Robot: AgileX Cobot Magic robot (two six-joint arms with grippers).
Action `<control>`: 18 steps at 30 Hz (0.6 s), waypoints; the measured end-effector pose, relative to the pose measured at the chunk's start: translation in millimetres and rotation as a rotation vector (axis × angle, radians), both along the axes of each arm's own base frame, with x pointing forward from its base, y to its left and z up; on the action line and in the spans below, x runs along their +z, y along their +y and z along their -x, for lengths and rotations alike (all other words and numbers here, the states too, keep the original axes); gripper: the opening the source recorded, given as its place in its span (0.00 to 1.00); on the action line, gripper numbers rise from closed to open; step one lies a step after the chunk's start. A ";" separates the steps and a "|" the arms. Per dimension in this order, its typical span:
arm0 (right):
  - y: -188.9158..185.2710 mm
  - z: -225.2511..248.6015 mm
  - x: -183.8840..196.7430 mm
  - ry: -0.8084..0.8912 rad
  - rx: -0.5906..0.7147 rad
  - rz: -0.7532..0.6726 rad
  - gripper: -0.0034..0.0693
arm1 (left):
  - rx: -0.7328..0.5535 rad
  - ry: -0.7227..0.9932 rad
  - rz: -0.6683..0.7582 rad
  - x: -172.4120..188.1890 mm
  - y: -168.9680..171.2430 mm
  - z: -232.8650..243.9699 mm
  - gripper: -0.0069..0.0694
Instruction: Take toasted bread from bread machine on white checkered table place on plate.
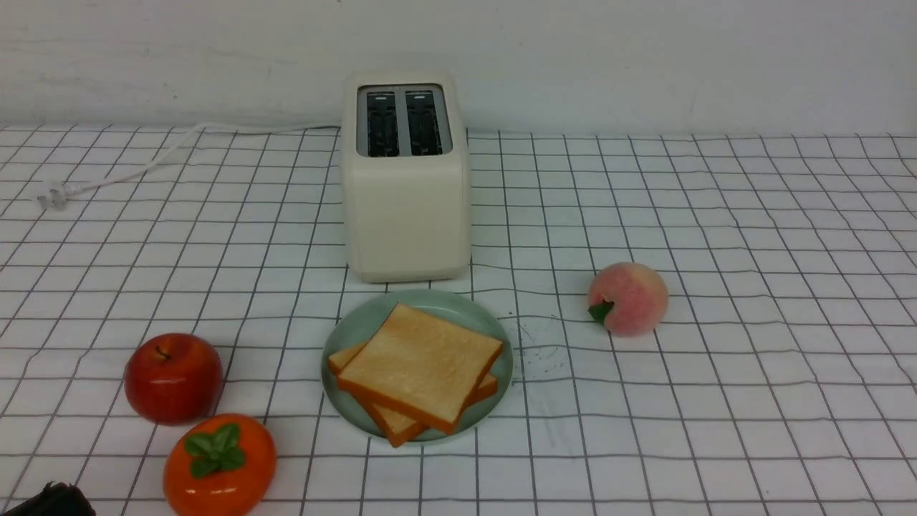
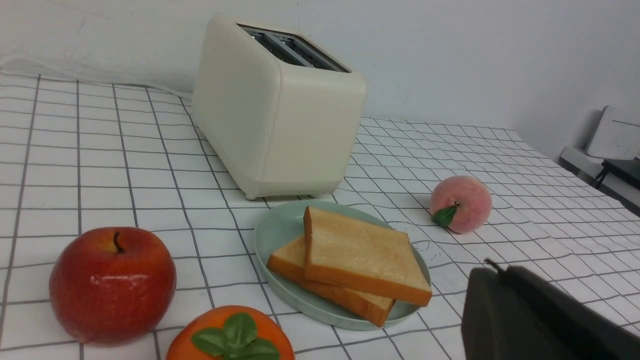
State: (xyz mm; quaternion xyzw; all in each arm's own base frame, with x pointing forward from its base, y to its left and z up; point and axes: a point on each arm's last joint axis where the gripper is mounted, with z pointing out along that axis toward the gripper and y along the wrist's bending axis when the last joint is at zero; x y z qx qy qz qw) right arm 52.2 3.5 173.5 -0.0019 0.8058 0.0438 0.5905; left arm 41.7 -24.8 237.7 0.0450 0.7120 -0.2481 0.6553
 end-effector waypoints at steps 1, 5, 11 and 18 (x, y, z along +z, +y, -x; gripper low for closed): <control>0.0 0.0 0.0 0.000 0.000 0.001 0.02 | 0.000 0.000 0.000 0.0 0.0 0.0 0.08; 0.0 0.0 0.0 0.000 0.001 0.003 0.02 | 0.000 0.000 0.000 0.0 0.0 0.0 0.09; 0.0 0.0 0.0 0.000 0.002 0.006 0.03 | 0.000 0.000 0.000 0.0 0.0 0.0 0.09; 0.0 0.0 0.0 0.000 0.002 0.007 0.03 | 0.000 0.000 0.000 0.0 0.0 0.0 0.09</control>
